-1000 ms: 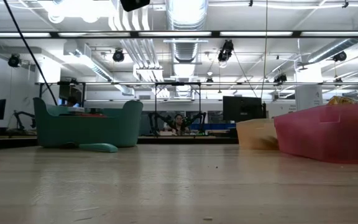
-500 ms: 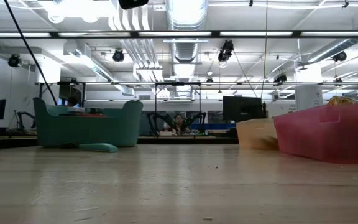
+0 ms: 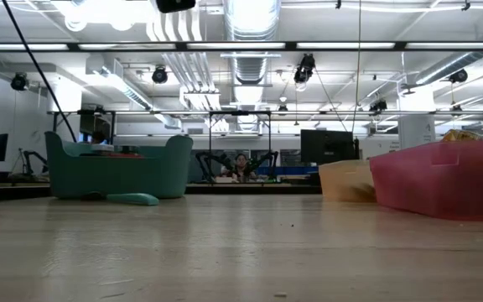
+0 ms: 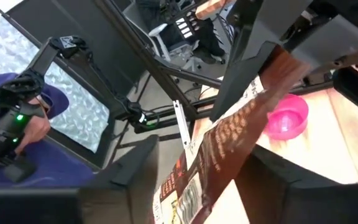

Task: Pick & Place Food Item
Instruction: Put the orange seasoning spice bag into the green bin

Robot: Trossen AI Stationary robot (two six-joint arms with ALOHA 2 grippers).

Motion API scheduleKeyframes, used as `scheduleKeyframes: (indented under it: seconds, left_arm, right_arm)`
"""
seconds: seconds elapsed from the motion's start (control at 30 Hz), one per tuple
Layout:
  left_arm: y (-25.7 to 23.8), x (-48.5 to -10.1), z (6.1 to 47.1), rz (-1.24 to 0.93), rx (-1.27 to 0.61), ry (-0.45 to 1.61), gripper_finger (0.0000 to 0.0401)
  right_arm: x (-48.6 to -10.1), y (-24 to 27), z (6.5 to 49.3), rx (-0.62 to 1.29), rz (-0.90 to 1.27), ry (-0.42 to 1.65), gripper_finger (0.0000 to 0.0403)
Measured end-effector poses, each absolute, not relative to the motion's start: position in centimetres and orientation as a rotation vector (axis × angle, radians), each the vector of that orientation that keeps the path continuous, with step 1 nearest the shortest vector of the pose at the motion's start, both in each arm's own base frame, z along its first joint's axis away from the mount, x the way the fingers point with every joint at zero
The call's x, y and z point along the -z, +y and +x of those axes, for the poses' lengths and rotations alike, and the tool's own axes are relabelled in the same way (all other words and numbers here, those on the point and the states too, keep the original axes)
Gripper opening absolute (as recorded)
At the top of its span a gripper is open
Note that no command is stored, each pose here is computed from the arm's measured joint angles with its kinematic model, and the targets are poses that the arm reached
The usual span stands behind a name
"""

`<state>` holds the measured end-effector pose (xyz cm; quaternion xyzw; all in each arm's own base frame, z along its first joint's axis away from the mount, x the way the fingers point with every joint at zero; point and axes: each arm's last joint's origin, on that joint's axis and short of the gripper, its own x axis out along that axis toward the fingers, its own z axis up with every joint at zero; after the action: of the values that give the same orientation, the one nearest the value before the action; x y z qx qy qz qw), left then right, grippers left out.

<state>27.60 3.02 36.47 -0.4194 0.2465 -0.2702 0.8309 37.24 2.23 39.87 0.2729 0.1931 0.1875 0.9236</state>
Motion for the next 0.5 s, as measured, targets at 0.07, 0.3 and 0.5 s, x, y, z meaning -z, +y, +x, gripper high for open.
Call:
scheduleKeyframes:
  seconds: [0.07,0.3,0.5]
  left_arm:
    - [3.0,-36.4,27.3,-0.907,0.553,0.541,0.0001]
    - [3.4,-37.2,25.2,-0.9,0.441,0.558,0.0]
    - [4.2,-37.7,23.0,-0.863,0.281,0.552,0.0]
  right_arm:
    - [-39.8,2.1,37.2,-0.379,0.565,0.4,0.0207]
    - [-40.1,1.3,36.4,-0.256,0.593,0.412,0.0248]
    - [-40.6,0.8,35.0,-0.11,0.574,0.432,0.0255]
